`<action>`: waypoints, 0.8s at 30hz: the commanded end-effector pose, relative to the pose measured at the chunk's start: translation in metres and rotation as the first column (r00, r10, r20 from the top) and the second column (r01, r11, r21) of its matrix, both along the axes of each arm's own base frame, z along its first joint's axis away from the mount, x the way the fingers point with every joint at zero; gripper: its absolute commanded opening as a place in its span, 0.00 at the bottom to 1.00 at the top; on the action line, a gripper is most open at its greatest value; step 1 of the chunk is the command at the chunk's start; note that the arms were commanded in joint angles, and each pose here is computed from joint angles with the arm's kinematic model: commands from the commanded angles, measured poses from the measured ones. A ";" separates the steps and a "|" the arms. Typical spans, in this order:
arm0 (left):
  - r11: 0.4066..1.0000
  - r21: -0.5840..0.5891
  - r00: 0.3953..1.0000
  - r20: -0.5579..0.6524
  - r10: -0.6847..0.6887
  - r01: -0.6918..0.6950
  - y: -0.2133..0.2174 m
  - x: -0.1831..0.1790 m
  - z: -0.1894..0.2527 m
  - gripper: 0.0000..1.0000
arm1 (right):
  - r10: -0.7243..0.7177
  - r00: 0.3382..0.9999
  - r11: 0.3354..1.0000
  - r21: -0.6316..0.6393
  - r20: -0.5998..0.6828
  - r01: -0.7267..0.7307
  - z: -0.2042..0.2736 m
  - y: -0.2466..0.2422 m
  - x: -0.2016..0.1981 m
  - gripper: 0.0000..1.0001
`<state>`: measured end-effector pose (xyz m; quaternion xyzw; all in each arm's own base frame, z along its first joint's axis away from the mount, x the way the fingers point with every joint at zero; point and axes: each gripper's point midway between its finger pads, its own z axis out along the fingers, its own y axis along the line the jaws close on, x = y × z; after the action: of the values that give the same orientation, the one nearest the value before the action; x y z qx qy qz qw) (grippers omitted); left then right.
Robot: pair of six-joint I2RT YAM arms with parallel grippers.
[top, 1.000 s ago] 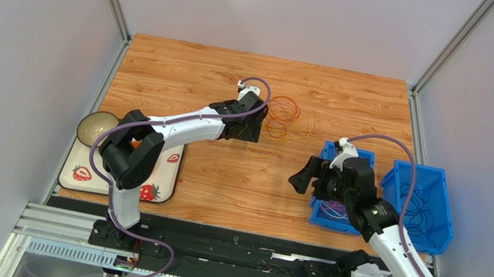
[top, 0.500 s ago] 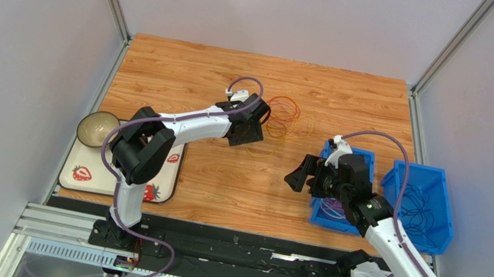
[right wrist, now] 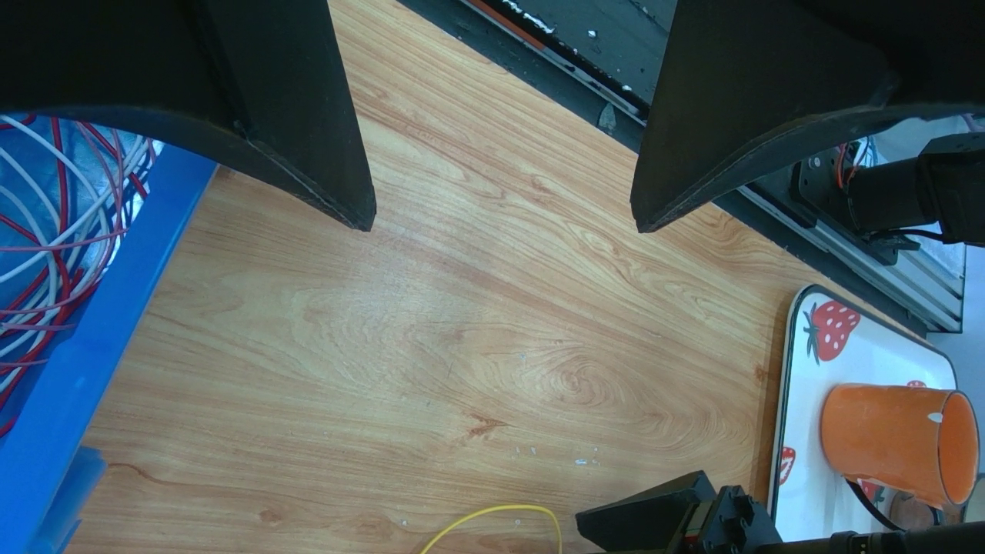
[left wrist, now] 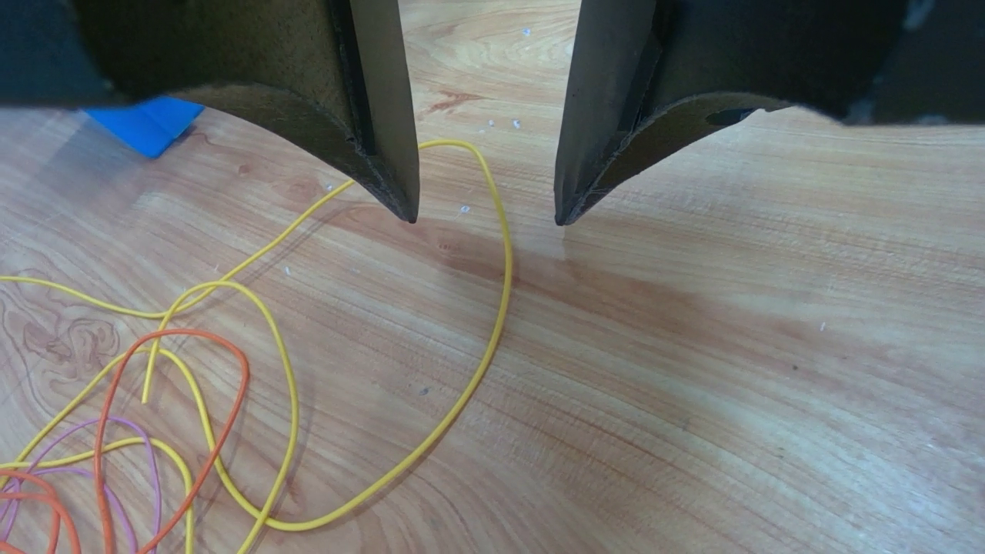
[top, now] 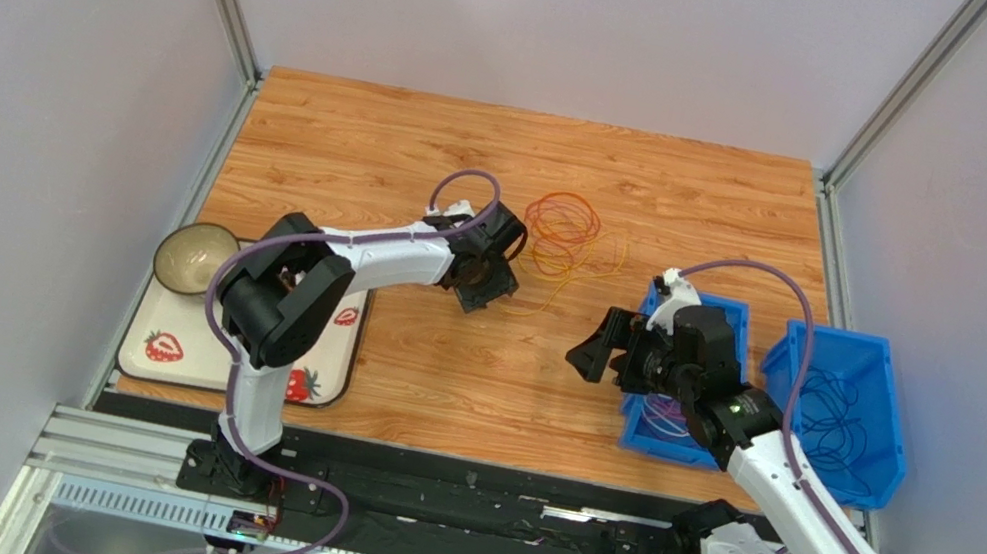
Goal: Untangle the cables
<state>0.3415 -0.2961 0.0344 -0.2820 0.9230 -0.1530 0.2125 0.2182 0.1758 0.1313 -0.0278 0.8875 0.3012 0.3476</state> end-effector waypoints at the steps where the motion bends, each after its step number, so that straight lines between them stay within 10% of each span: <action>1: 0.997 -0.067 0.999 0.010 0.041 -0.041 -0.015 0.014 0.006 0.53 | 0.016 1.000 1.000 0.003 0.006 -0.016 -0.002 0.002 -0.001 0.89; 10: 0.990 -0.079 0.993 -0.027 0.119 -0.121 -0.016 0.017 -0.008 0.43 | 0.027 1.000 1.000 0.011 0.004 -0.027 -0.002 0.004 -0.003 0.89; 18: 0.987 -0.098 0.992 -0.033 0.124 -0.126 -0.019 0.017 -0.018 0.00 | 0.028 1.000 0.999 0.017 0.001 -0.028 -0.003 0.004 -0.004 0.89; 24: 0.990 -0.107 0.995 -0.001 0.097 -0.097 -0.017 0.015 -0.003 0.00 | 0.024 1.000 1.000 0.013 -0.004 -0.024 -0.005 0.003 -0.004 0.89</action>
<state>0.3564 -0.3162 0.0235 -0.3420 0.8994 -0.1873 0.1977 0.2154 0.1791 0.1300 -0.0335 0.8858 0.3114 0.3425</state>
